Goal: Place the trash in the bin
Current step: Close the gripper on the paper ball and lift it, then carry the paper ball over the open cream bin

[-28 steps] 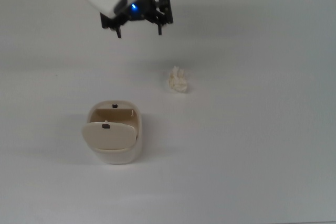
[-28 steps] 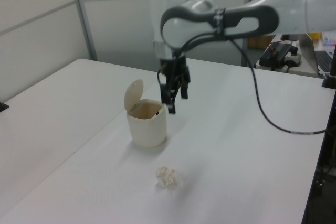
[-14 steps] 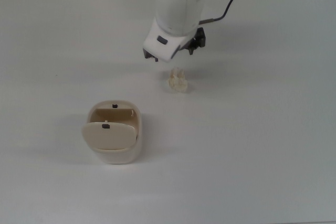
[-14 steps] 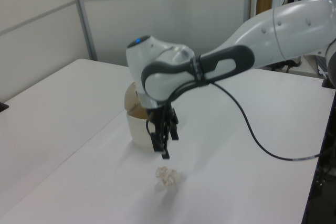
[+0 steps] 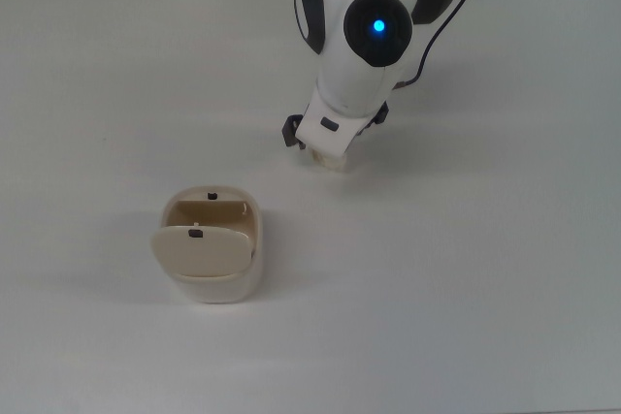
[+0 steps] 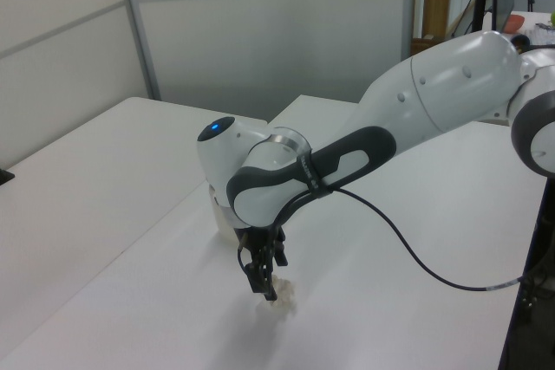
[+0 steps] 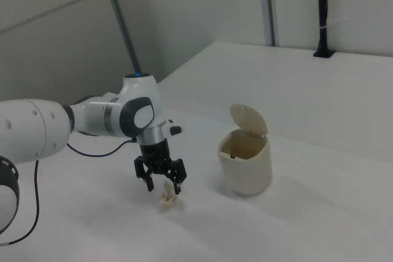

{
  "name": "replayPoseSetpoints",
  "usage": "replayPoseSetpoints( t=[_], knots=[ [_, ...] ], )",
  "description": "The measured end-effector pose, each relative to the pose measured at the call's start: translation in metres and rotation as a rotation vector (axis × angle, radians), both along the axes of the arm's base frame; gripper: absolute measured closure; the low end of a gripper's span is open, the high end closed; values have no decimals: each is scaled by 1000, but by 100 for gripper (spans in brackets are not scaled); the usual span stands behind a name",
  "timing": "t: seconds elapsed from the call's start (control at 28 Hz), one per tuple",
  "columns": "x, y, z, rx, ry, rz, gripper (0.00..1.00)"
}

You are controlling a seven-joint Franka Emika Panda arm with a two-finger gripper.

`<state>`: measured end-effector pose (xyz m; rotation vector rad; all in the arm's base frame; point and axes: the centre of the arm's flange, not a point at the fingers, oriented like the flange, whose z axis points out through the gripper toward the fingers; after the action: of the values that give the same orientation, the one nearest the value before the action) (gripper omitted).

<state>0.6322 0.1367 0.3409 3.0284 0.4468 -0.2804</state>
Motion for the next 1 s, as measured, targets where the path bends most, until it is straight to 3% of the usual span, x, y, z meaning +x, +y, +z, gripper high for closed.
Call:
replayPoseSetpoints(
  t=[0.25,0.29,0.68,1.0],
  knots=[
    [4,1,-11,2,-9,2,30],
    [4,1,-13,2,-12,2,39],
    [14,-2,-3,10,-60,-5,75],
    [23,-27,71,25,-188,-110,75]
  ],
)
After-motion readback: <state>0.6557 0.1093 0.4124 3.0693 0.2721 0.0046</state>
